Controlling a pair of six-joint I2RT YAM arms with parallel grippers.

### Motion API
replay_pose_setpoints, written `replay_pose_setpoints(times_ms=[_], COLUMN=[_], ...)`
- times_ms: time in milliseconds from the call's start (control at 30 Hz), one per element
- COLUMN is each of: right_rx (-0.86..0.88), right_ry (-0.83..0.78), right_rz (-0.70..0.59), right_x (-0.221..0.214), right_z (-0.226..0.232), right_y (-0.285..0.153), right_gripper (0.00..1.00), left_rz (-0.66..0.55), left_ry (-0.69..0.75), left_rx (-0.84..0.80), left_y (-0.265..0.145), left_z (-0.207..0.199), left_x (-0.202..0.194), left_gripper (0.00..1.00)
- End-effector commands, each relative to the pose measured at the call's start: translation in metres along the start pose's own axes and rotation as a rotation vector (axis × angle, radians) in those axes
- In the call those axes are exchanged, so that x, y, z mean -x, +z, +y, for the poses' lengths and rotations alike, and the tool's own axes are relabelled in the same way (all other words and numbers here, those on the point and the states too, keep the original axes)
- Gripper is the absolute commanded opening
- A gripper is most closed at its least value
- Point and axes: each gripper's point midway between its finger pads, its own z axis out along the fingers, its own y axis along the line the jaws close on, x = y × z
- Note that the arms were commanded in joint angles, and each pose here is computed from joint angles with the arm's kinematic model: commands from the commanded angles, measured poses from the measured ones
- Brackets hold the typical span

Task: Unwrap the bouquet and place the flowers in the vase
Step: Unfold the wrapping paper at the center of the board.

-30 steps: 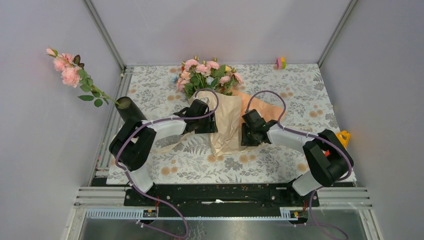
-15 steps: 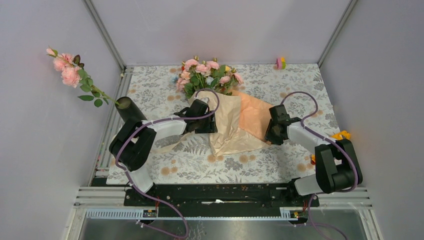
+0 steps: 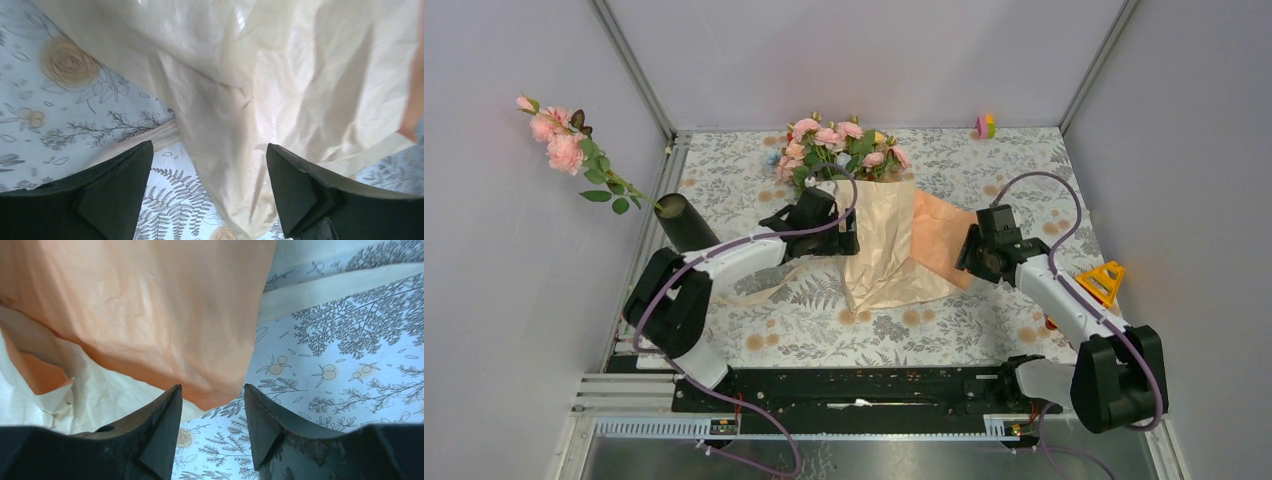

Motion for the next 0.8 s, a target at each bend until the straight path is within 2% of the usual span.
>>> replay_pose_setpoints(times_ms=[0, 67, 167, 333, 467, 767], right_rx=[-0.002, -0.002, 0.024, 0.111, 0.183, 0.248], right_ry=[-0.041, -0.028, 0.022, 0.117, 0.221, 0.297], right_rz=[-0.079, -0.089, -0.09, -0.109, -0.102, -0.053], right_x=[0.026, 0.032, 0.041, 0.062, 0.076, 0.073], right_z=[0.001, -0.002, -0.008, -0.014, -0.022, -0.02], right_y=[-0.025, -0.027, -0.022, -0.006, 0.012, 0.04], right_gripper=[0.58, 0.65, 0.7, 0.8, 0.81, 0.8], left_rz=[-0.2, -0.224, -0.227, -0.171, -0.145, -0.078], left_ry=[0.023, 0.043, 0.093, 0.155, 0.235, 0.432], left_rx=[-0.056, -0.107, -0.156, -0.19, -0.157, 0.044], left_y=[-0.048, -0.059, -0.065, -0.048, -0.028, 0.015], left_z=[-0.028, -0.05, -0.085, -0.125, -0.147, -0.142], left_x=[0.062, 0.067, 0.066, 0.053, 0.047, 0.016], left_gripper=[0.9, 0.91, 0.92, 0.99, 0.99, 0.99])
